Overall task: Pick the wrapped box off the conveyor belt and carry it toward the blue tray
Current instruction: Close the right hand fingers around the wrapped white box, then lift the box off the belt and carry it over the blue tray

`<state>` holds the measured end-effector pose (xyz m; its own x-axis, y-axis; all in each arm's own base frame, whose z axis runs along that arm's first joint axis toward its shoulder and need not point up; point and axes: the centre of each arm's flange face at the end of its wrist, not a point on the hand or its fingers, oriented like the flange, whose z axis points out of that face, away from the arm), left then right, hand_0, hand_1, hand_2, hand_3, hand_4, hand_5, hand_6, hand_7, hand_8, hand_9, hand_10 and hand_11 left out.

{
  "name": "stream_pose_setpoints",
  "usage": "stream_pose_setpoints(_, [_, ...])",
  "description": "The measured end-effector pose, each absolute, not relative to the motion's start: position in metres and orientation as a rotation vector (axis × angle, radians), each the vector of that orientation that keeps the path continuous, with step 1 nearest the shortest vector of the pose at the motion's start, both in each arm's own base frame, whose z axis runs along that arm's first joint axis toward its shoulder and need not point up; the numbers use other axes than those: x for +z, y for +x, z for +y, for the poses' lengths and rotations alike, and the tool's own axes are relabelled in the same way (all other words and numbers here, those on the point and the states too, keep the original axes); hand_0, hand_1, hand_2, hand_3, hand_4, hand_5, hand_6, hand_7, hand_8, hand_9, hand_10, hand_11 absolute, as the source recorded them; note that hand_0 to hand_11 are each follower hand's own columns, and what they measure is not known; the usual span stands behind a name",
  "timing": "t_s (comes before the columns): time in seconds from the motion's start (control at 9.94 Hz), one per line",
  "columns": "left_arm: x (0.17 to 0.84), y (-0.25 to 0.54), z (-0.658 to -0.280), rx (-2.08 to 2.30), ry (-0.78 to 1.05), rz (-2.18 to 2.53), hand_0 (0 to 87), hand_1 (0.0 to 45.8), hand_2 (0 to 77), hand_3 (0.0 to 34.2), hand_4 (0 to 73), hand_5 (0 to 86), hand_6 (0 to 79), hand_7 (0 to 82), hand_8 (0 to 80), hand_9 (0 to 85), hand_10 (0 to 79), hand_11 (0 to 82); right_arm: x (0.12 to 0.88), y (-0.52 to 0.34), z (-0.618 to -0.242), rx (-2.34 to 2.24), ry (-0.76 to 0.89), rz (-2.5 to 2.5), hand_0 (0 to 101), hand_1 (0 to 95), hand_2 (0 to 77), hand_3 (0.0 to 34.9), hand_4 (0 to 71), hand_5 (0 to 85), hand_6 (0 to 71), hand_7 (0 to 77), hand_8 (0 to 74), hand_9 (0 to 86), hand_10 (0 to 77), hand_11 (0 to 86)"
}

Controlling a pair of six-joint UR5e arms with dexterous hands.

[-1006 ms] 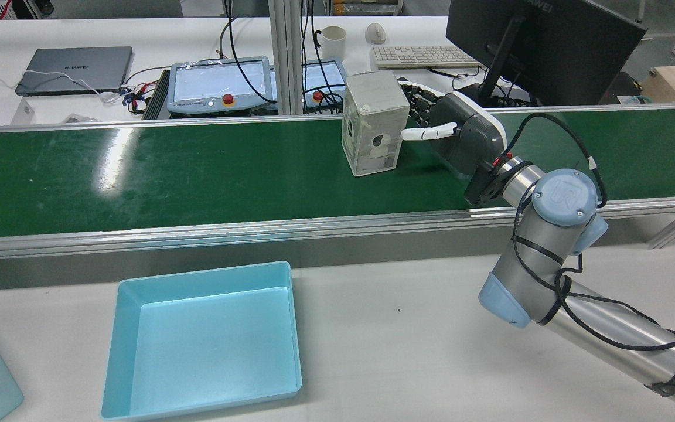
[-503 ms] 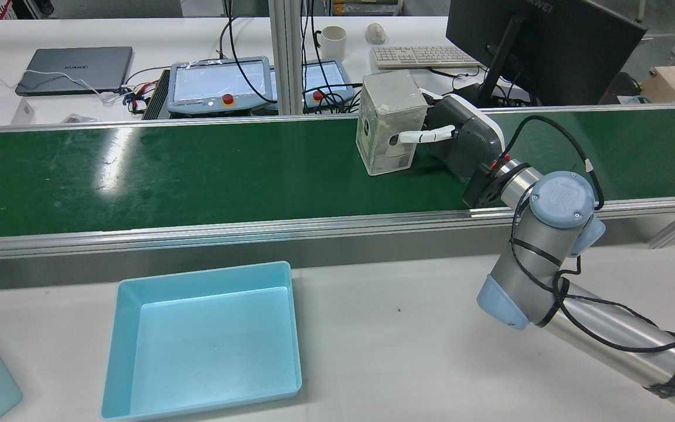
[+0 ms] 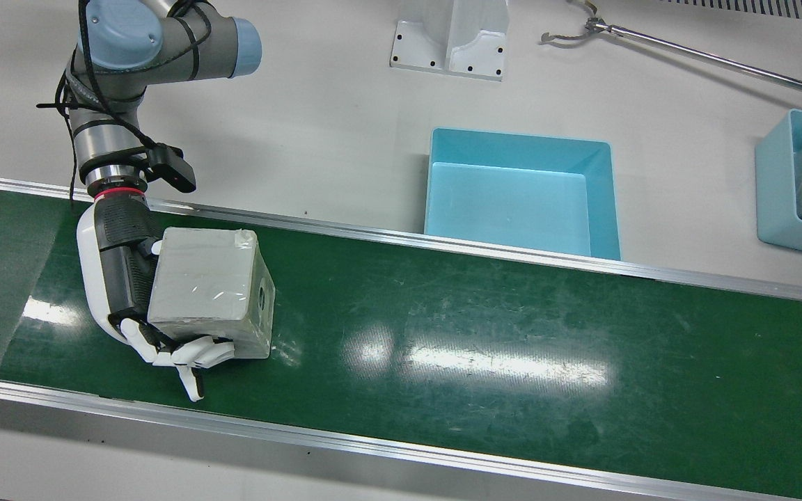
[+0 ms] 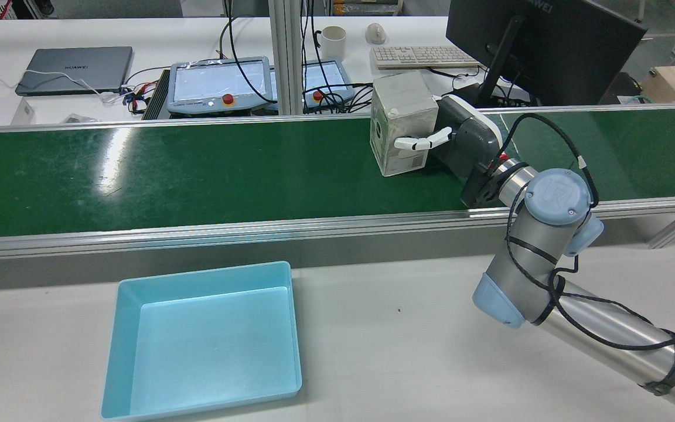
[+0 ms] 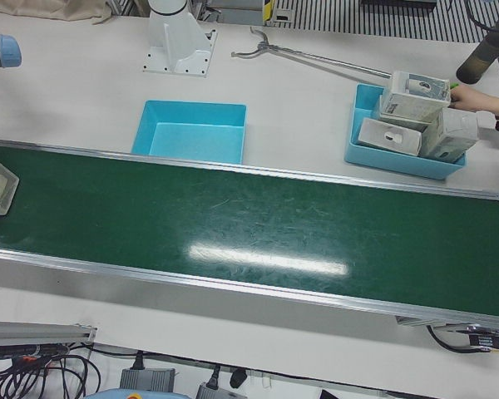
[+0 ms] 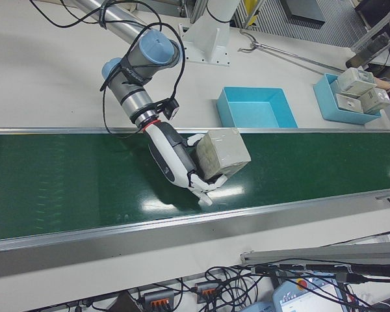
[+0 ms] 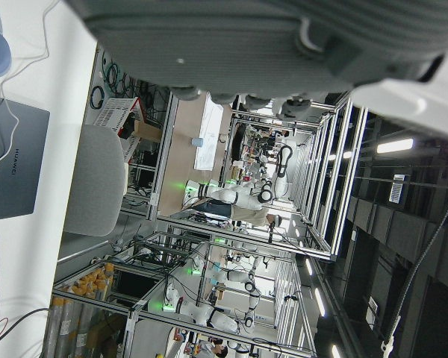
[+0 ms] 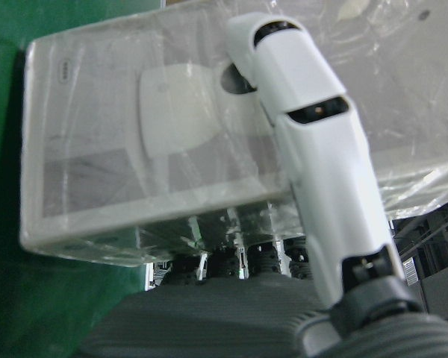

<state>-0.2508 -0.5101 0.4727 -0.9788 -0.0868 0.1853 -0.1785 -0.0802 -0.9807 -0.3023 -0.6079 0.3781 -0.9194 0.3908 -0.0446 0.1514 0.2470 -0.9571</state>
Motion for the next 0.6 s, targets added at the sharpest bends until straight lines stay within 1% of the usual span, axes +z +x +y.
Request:
stream_pose_setpoints(0.1, [0.473, -0.251, -0.51, 2.243, 0.302, -2.087, 0.0, 0.0, 0.5, 0.0, 0.0, 1.1, 0.5, 0.5, 0.5, 0.0, 0.5, 0.5, 0.361, -0.301, -0.608, 1.721, -0.524, -2.317, 57, 16.4, 33.8, 0.0, 18.0, 45.8, 27.3, 29.5, 30.5, 33.8, 16.4, 7.6])
stream_pose_setpoints(0.2, [0.473, -0.251, -0.51, 2.243, 0.302, -2.087, 0.0, 0.0, 0.5, 0.0, 0.0, 1.1, 0.5, 0.5, 0.5, 0.5, 0.5, 0.5, 0.342, -0.301, -0.608, 1.69, -0.548, -2.328, 57, 13.1, 36.0, 0.0, 19.1, 47.5, 28.9, 30.0, 32.7, 34.9, 20.7, 15.3])
stream_pose_setpoints(0.3, [0.473, -0.251, -0.51, 2.243, 0.302, -2.087, 0.0, 0.0, 1.1, 0.0, 0.0, 1.1, 0.5, 0.5, 0.5, 0.5, 0.5, 0.5, 0.318, -0.305, -0.609, 1.645, -0.58, -2.346, 57, 13.1, 36.0, 0.1, 19.6, 48.0, 30.5, 30.5, 34.9, 34.9, 24.0, 21.3])
stream_pose_setpoints(0.4, [0.473, -0.251, -0.51, 2.243, 0.302, -2.087, 0.0, 0.0, 1.1, 0.0, 0.0, 1.1, 0.5, 0.5, 0.5, 0.5, 0.5, 0.5, 0.292, -0.318, -0.606, 1.593, -0.629, -2.361, 56, 13.1, 36.0, 0.0, 22.9, 51.8, 33.3, 32.2, 37.6, 37.1, 31.1, 30.5])
stream_pose_setpoints(0.5, [0.473, -0.251, -0.51, 2.243, 0.302, -2.087, 0.0, 0.0, 0.5, 0.0, 0.0, 1.1, 0.5, 0.5, 0.5, 0.0, 0.5, 0.5, 0.266, -0.341, -0.598, 1.544, -0.695, -2.365, 56, 13.1, 36.0, 0.0, 22.9, 51.8, 33.3, 32.2, 37.6, 37.1, 31.1, 30.5])
stream_pose_setpoints(0.6, [0.473, -0.251, -0.51, 2.243, 0.302, -2.087, 0.0, 0.0, 0.5, 0.0, 0.0, 1.1, 0.5, 0.5, 0.5, 0.0, 0.5, 0.5, 0.244, -0.365, -0.588, 1.503, -0.757, -2.361, 56, 13.1, 36.0, 0.8, 28.4, 57.8, 39.3, 36.0, 43.6, 40.4, 36.0, 35.5])
